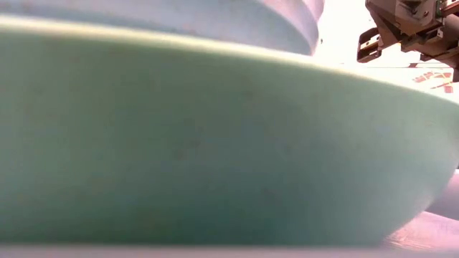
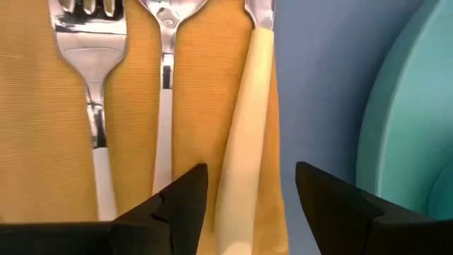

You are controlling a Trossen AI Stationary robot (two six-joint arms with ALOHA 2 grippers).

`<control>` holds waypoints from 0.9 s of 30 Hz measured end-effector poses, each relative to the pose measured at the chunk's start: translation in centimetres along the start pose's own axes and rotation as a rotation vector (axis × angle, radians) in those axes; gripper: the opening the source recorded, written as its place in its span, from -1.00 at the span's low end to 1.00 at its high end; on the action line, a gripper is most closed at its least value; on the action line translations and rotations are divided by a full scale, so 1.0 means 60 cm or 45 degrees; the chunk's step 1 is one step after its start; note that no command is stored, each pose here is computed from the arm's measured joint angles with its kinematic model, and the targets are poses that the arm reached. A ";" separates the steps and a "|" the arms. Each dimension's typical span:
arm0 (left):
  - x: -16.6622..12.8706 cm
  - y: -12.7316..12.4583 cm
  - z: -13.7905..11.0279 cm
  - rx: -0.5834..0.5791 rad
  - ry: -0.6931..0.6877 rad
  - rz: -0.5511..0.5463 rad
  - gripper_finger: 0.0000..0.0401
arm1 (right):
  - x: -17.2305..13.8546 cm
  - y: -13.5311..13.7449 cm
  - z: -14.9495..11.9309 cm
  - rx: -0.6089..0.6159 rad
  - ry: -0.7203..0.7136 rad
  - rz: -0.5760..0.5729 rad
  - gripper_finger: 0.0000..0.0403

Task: Set up tray
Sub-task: Put the light yellow table knife to the right of the orange spoon on the yellow table napkin

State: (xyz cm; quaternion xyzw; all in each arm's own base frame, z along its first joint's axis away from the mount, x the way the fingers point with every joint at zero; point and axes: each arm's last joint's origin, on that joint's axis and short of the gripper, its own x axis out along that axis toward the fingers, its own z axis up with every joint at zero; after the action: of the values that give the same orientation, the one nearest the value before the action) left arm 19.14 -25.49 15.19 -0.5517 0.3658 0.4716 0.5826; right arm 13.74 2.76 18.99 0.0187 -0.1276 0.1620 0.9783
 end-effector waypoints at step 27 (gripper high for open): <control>0.004 -0.009 0.011 0.122 -0.087 0.029 -0.18 | 0.000 0.000 0.000 0.000 -0.001 0.000 -1.00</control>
State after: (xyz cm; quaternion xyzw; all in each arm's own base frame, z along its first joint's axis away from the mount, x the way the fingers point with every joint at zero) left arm 19.67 -24.80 15.19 -0.5026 0.3740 0.4787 0.6151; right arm 13.74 2.75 19.00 0.0187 -0.1279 0.1618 0.9783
